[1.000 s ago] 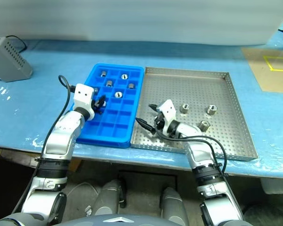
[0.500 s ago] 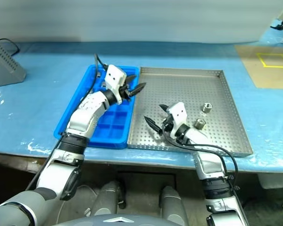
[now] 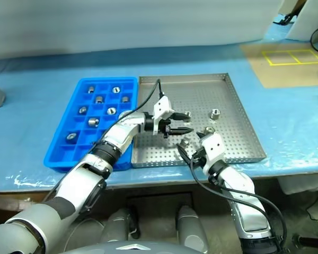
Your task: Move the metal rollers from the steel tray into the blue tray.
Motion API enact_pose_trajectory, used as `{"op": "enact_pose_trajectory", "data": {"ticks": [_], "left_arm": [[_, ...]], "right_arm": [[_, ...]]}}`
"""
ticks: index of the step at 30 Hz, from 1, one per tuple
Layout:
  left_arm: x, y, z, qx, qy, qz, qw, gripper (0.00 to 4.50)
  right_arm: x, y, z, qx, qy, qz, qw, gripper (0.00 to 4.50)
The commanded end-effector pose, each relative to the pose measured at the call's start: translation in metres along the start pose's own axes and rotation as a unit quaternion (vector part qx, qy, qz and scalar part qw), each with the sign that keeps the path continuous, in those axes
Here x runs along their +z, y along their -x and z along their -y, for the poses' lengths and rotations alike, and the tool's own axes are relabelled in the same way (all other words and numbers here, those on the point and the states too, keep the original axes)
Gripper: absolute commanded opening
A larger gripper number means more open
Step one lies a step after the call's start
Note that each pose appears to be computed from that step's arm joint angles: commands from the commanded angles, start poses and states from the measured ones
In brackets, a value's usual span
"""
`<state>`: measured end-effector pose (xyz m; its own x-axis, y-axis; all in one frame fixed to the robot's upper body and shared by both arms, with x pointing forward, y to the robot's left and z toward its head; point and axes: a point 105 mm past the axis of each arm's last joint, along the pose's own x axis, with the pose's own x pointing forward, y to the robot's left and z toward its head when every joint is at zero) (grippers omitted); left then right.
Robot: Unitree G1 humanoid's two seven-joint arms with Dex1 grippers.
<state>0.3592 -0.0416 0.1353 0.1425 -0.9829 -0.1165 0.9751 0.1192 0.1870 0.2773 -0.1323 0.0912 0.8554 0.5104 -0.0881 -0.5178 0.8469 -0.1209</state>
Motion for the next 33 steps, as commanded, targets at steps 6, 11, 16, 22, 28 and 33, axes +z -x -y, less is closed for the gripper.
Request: {"op": "enact_pose_trajectory", "data": {"ticks": [6,11,16,22,28,33], "left_arm": [[-0.007,-0.012,0.011,-0.053,-0.020,-0.031,0.998,2.70],[-0.016,-0.013,0.016,-0.064,-0.021,-0.056,0.996,2.70],[-0.024,-0.012,0.019,-0.076,-0.021,-0.079,0.994,2.70],[-0.040,-0.006,0.021,-0.084,-0.007,-0.128,0.988,1.78],[-0.051,0.000,0.025,-0.101,-0.009,-0.156,0.983,0.03],[-0.039,-0.004,0.019,-0.079,-0.008,-0.125,0.989,0.03]], "right_arm": [[-0.005,0.009,-0.002,-0.022,0.015,-0.009,1.000,4.50],[-0.010,0.015,0.006,-0.040,0.025,-0.020,0.999,4.50],[-0.013,0.020,0.013,-0.052,0.035,-0.027,0.998,4.50],[-0.014,0.024,0.018,-0.060,0.038,-0.030,0.997,4.50],[-0.013,0.027,0.020,-0.064,0.044,-0.031,0.997,4.50],[-0.012,0.028,0.022,-0.063,0.053,-0.033,0.996,4.50]]}}
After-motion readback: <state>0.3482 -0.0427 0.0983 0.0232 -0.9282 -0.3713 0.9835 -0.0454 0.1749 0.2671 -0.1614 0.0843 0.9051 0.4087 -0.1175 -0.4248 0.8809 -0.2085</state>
